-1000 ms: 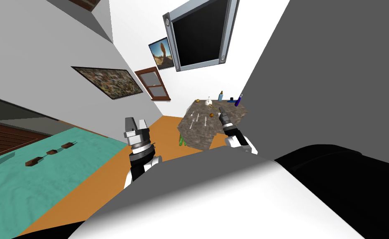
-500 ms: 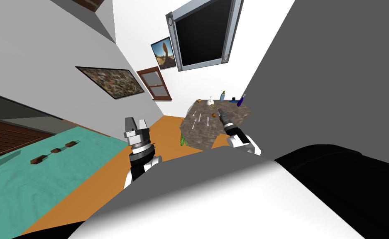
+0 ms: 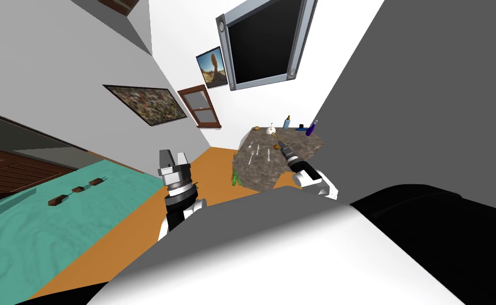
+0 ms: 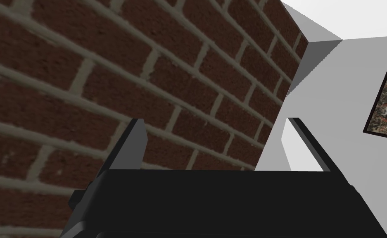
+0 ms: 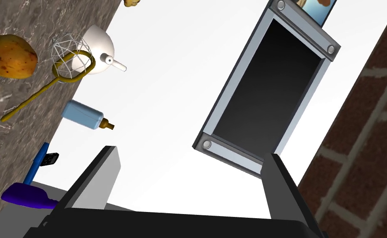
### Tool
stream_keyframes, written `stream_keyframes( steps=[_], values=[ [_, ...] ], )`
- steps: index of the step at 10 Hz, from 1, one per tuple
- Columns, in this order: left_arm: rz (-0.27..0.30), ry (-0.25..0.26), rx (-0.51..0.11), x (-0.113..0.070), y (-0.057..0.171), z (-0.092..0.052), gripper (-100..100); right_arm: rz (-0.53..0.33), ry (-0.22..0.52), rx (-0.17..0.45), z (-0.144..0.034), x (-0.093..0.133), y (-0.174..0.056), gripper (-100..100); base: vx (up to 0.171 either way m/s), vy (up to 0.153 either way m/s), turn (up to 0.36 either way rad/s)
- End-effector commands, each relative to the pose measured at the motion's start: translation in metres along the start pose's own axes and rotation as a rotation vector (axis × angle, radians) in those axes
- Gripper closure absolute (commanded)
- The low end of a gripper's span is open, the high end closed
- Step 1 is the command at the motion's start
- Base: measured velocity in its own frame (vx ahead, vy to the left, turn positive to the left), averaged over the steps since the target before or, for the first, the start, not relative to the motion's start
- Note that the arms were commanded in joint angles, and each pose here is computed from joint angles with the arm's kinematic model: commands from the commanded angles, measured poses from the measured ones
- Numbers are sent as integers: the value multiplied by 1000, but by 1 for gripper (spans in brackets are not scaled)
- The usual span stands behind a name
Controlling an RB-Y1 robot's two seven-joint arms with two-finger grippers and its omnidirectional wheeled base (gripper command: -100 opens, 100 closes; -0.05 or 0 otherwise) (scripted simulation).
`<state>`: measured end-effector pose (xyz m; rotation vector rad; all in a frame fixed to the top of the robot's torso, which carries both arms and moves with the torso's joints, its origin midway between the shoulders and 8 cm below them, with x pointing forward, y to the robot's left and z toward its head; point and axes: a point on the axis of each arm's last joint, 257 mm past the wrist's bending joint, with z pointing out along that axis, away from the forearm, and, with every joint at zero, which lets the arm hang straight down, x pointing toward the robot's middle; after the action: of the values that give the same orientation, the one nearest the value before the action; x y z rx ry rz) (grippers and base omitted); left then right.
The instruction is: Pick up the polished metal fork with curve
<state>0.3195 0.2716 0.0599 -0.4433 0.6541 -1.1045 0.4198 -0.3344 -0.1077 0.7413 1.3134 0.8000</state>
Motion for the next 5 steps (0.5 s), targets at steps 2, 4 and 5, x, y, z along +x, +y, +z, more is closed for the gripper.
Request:
stream_keyframes(
  steps=[2,4,5],
  values=[
    [0,0,0,0,0,0,0,-22,22,51,1,3,-14,-100,18,43,8],
    [0,0,0,0,0,0,0,-62,49,106,1,2,-30,-100,21,53,37],
    [0,0,0,0,0,0,0,-101,63,131,1,-3,-38,-100,37,79,54]
  ],
)
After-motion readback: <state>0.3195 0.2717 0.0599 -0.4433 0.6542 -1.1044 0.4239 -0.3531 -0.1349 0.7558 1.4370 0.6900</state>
